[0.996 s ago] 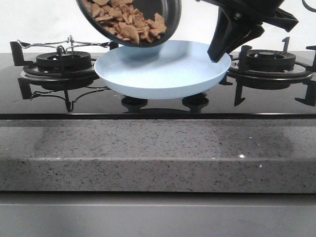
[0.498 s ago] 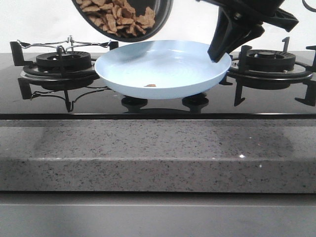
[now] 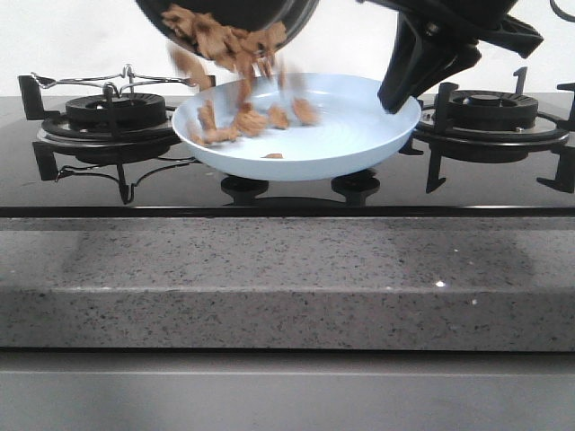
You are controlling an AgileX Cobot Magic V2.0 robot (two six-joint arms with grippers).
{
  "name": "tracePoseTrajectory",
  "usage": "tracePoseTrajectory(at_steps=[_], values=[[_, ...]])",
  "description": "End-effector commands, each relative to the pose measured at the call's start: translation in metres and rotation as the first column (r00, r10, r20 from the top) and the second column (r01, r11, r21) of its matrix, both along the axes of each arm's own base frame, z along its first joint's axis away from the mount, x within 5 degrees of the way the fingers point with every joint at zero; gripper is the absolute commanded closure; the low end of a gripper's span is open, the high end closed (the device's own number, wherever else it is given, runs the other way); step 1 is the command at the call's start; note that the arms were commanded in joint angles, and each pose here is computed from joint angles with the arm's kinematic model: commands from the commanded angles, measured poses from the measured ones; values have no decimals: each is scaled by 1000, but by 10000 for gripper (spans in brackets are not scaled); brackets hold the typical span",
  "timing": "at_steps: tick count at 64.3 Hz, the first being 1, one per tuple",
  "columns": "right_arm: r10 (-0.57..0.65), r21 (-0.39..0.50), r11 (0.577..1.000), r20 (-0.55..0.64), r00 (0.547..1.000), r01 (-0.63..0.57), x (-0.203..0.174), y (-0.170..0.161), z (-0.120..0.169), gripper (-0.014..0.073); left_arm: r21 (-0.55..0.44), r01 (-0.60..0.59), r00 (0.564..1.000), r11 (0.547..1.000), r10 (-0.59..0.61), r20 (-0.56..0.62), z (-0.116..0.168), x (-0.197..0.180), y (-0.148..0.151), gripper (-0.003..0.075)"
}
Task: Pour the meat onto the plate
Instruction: 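Tilt the frying pan with the left gripper to pour meat onto the plate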
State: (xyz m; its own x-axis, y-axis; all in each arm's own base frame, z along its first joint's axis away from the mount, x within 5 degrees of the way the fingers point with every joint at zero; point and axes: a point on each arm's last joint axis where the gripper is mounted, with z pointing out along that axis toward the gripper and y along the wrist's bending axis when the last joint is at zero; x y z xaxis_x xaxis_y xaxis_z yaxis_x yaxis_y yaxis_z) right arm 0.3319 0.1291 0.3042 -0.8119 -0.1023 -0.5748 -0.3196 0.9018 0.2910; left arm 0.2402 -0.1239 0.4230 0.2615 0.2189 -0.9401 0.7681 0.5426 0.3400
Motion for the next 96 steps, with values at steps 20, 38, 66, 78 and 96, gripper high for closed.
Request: tracePoseTrajectory(at_steps=[20, 38, 66, 78, 96], values=[[-18, 57, 998, 100, 995, 12, -5, -1, 28, 708, 0, 67, 979, 998, -65, 192, 28, -17, -2, 733], [-18, 57, 998, 100, 995, 12, -5, -1, 28, 708, 46, 99, 962, 994, -107, 251, 28, -20, -4, 733], [-18, 57, 998, 100, 995, 12, -5, -1, 28, 708, 106, 93, 945, 990, -122, 303, 26, -20, -4, 729], [-18, 57, 998, 100, 995, 12, -5, -1, 28, 708, 121, 92, 939, 988, -126, 320, 26, -20, -4, 729], [-18, 57, 998, 100, 995, 12, -5, -1, 28, 708, 186, 147, 891, 972, -212, 401, 26, -27, -7, 728]])
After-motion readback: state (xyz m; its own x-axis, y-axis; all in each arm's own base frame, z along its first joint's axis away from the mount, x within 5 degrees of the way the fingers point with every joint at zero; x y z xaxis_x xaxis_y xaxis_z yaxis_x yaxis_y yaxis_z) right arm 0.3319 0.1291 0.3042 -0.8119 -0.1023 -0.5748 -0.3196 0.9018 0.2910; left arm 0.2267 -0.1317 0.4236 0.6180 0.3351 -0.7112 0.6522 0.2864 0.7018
